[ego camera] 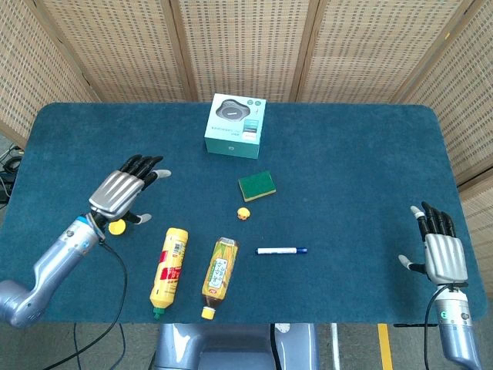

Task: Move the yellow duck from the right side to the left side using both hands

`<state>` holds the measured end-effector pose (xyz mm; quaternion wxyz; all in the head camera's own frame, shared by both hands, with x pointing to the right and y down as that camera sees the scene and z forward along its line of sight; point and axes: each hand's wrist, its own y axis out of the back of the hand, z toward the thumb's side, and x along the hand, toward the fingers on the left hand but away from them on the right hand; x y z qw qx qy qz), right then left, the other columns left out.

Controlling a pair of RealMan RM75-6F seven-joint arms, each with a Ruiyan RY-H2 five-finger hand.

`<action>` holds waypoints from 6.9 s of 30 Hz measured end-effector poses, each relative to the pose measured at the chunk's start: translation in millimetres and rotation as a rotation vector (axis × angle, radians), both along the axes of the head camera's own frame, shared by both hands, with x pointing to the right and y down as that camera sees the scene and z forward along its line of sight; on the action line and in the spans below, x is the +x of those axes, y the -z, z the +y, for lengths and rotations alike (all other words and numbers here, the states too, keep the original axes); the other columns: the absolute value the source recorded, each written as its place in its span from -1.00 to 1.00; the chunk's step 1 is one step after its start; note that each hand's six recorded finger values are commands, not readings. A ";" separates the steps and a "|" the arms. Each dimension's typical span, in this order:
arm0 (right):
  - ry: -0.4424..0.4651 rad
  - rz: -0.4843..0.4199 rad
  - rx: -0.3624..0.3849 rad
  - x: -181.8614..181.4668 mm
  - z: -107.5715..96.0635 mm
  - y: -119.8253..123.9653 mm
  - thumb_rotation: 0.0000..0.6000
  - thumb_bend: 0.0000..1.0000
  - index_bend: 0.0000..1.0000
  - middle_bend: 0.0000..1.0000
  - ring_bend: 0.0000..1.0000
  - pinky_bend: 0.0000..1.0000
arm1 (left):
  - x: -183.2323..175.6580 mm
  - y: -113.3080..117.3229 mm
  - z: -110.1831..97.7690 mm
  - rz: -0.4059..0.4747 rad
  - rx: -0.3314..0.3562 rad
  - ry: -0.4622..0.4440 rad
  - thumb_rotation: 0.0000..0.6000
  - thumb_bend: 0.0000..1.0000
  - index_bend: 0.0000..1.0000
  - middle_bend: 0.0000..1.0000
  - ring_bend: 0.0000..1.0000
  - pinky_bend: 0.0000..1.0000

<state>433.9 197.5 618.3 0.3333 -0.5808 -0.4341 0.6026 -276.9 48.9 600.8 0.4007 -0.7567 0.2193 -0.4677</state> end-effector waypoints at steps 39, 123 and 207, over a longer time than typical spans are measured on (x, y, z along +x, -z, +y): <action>-0.123 -0.027 -0.005 35.1 -11.4 -1.4 1.00 -0.89 -0.80 -1.00 -1.00 -1.00 | 184.6 -91.5 -4.2 -0.170 -0.006 -0.365 1.00 -0.57 -0.21 -1.00 -1.00 -1.00; -0.159 -0.092 -0.009 43.4 -15.0 2.6 1.00 -0.88 -0.76 -1.00 -1.00 -1.00 | 223.7 -144.0 17.6 -0.283 -0.026 -0.421 1.00 -0.36 -0.11 -1.00 -1.00 -1.00; -0.086 -0.145 -0.002 14.9 -6.3 16.5 1.00 -0.88 -0.74 -1.00 -1.00 -1.00 | -110.5 -93.4 63.4 -0.411 -0.088 0.022 1.00 -0.35 0.01 -1.00 -1.00 -1.00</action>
